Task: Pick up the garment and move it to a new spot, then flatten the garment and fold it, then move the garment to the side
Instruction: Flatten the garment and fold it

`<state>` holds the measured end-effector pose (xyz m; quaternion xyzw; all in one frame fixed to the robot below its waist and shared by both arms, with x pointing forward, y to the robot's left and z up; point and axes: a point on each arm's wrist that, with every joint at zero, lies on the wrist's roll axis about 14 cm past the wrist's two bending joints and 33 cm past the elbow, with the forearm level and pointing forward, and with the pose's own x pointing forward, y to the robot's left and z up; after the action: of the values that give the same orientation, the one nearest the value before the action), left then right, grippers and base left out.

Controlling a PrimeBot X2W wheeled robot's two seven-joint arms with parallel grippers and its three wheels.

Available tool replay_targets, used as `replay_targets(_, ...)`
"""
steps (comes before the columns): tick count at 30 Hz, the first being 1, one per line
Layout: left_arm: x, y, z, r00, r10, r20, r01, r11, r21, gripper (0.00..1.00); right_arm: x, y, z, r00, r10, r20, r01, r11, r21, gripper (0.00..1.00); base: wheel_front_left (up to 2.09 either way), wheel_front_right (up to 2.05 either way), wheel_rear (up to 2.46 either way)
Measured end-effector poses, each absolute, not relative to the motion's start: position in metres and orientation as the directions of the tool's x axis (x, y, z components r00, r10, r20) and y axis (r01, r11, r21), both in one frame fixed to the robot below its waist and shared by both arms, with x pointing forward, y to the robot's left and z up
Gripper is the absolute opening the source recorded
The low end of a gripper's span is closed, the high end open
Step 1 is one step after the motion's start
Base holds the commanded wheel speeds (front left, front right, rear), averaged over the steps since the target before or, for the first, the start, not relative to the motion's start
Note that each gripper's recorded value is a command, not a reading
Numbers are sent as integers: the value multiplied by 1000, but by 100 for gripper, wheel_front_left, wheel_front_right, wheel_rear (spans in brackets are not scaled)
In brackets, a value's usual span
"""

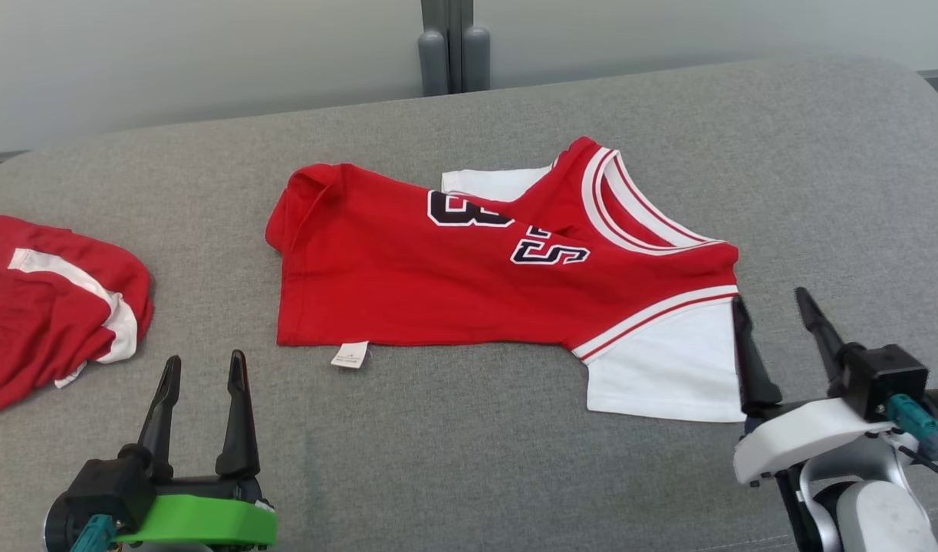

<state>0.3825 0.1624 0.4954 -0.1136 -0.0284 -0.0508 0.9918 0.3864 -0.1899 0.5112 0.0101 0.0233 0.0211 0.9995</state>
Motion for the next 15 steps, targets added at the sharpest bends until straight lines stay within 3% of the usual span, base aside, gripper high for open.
replay_targets(6,369,168,498,994,-79,73,93,971,-219,100,377,-164,523,990,131,45,-131,991,2,100,0,0,0)
replay_targets(15,350,181,500,996,-39,76,54,976,-212,100,366,-164,529,986,133,96,-135,991,10,100,0,0,0)
